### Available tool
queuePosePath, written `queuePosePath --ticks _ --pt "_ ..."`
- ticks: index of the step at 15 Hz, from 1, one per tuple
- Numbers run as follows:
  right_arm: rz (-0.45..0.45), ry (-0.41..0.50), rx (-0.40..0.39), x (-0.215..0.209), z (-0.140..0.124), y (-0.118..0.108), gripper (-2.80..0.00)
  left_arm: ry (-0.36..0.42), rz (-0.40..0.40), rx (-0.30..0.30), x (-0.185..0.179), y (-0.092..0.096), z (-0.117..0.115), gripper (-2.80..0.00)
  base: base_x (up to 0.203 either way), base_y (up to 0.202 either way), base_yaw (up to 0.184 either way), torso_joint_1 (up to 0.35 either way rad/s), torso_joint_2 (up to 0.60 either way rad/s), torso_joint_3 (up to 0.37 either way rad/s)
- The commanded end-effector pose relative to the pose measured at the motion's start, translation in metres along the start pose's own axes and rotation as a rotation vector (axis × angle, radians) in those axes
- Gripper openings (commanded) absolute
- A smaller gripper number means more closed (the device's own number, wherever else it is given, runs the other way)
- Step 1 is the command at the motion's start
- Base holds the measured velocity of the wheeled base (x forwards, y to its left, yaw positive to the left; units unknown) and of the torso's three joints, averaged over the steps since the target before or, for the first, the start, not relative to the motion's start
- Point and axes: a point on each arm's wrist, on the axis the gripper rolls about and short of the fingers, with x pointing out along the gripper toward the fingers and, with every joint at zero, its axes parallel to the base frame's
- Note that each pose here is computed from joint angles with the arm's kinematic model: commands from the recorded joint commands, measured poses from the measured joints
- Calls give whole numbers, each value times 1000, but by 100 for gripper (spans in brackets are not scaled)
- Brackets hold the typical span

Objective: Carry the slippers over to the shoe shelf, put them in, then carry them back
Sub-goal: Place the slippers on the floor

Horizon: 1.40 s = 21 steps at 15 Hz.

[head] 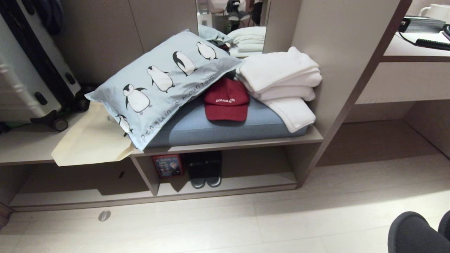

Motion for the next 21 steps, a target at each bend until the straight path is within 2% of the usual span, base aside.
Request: queuePosePath --ticks 1,14,21 --pt "1 1 0 0 0 0 -280 2 0 0 0 0 0 -280 0 0 0 2 2 198" --pt "-5 0 13 0 0 0 -280 2 0 0 0 0 0 -280 0 0 0 1 0 202" --pt "-4 -1 12 0 0 0 -280 2 0 7 0 0 0 -280 0 0 0 1 0 37"
